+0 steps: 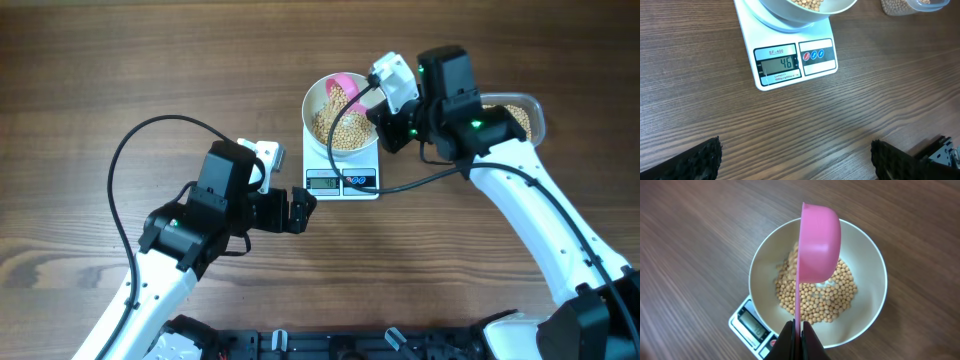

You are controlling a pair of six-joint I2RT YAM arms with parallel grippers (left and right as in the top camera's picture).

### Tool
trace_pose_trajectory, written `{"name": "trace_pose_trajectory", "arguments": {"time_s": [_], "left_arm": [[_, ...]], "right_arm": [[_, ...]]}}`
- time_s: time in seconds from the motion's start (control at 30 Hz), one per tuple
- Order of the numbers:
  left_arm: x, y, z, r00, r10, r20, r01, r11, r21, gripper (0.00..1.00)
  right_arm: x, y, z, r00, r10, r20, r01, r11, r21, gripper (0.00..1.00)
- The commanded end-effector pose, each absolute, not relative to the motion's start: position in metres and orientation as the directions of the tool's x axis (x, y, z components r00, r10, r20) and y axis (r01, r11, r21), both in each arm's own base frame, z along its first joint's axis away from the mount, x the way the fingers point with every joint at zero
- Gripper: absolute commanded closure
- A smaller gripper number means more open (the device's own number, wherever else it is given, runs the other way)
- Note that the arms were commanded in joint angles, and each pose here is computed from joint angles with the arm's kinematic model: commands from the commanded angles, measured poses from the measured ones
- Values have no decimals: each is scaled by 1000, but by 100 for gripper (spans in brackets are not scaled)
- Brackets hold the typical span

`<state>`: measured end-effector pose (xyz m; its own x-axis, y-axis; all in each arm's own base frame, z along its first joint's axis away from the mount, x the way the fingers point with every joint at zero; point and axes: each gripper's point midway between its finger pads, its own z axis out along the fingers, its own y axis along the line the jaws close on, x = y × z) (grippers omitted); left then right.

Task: Scoop item into bowl and weigh 150g on scale
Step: 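Tip the pink scoop to pour soybeans into the white bowl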

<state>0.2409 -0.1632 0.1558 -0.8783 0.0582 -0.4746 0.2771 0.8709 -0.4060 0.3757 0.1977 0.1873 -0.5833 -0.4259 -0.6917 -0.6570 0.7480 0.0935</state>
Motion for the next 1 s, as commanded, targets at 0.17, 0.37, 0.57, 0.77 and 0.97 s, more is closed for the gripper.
{"name": "trace_pose_trajectory", "arguments": {"time_s": [0.17, 0.37, 0.57, 0.77, 0.97], "left_arm": [[243, -164, 160, -869, 70, -490, 297, 866, -404, 0], [243, -164, 160, -869, 70, -490, 297, 866, -404, 0], [243, -164, 160, -869, 70, -490, 297, 866, -404, 0], [243, -164, 160, -869, 70, -490, 297, 866, -404, 0], [243, -164, 160, -869, 70, -490, 297, 866, -404, 0]], "right_arm": [[382, 192, 198, -494, -559, -666, -626, 760, -174, 96], [381, 183, 216, -460, -584, -669, -586, 766, -265, 96], [373, 181, 245, -367, -625, -689, -595, 727, -343, 96], [359, 193, 234, -370, -653, -661, -643, 693, -326, 96], [360, 200, 231, -428, -575, -697, -617, 749, -239, 96]]}}
